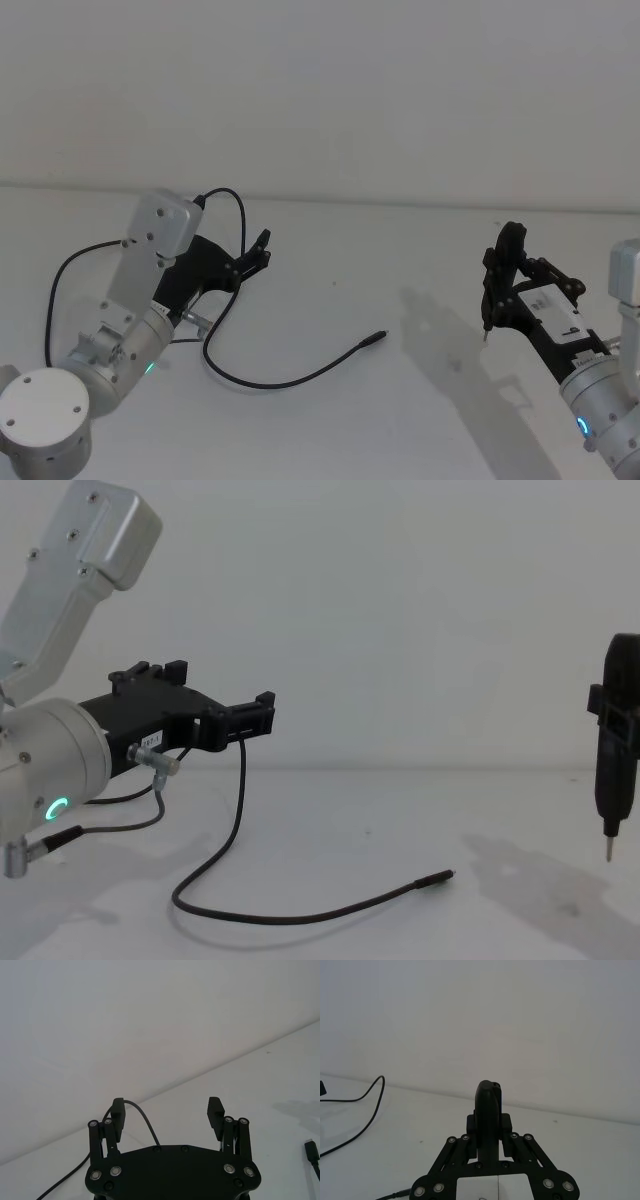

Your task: Pick up the data cable with the one hand.

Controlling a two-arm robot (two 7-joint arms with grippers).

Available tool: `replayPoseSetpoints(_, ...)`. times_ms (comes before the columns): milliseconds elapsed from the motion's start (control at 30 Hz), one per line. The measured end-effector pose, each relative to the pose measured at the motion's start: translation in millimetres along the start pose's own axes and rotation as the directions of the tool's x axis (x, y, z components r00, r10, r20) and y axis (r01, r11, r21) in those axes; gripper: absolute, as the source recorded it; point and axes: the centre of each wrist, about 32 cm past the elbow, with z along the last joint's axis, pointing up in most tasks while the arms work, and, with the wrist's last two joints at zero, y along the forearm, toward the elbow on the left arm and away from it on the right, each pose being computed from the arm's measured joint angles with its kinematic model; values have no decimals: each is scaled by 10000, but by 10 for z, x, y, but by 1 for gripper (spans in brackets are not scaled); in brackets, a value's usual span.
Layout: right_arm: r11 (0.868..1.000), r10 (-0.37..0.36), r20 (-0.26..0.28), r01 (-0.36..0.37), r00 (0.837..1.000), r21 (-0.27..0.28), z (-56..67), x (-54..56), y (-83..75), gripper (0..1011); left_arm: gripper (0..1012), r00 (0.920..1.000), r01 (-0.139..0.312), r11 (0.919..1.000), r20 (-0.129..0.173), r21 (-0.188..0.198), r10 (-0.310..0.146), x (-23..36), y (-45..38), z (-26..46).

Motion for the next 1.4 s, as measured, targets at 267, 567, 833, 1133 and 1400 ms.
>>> replayPoseSetpoints(267, 10000, 0, 0, 0, 10000, -1, 0, 0, 0, 268, 1001, 10000, 1, 10000, 0, -1, -1, 0, 0, 0)
replayPoseSetpoints(567, 10000, 0, 0, 0, 10000, 0, 0, 0, 0, 268, 1001, 10000, 0, 10000, -1, 0, 0, 0, 0, 0)
replayPoseSetpoints(833, 10000, 0, -1, 0, 10000, 0, 0, 0, 0, 268, 1001, 10000, 0, 10000, 0, 0, 0, 0, 0, 0)
replayPoseSetpoints(1133, 10000, 0, 0, 0, 10000, 0, 0, 0, 0, 268, 1002, 10000, 1, 10000, 0, 1, -1, 0, 0, 0)
replayPoseSetpoints(1400, 10000, 0, 0, 0, 10000, -1, 0, 0, 0, 268, 1001, 10000, 1, 10000, 0, 0, -1, 0, 0, 0)
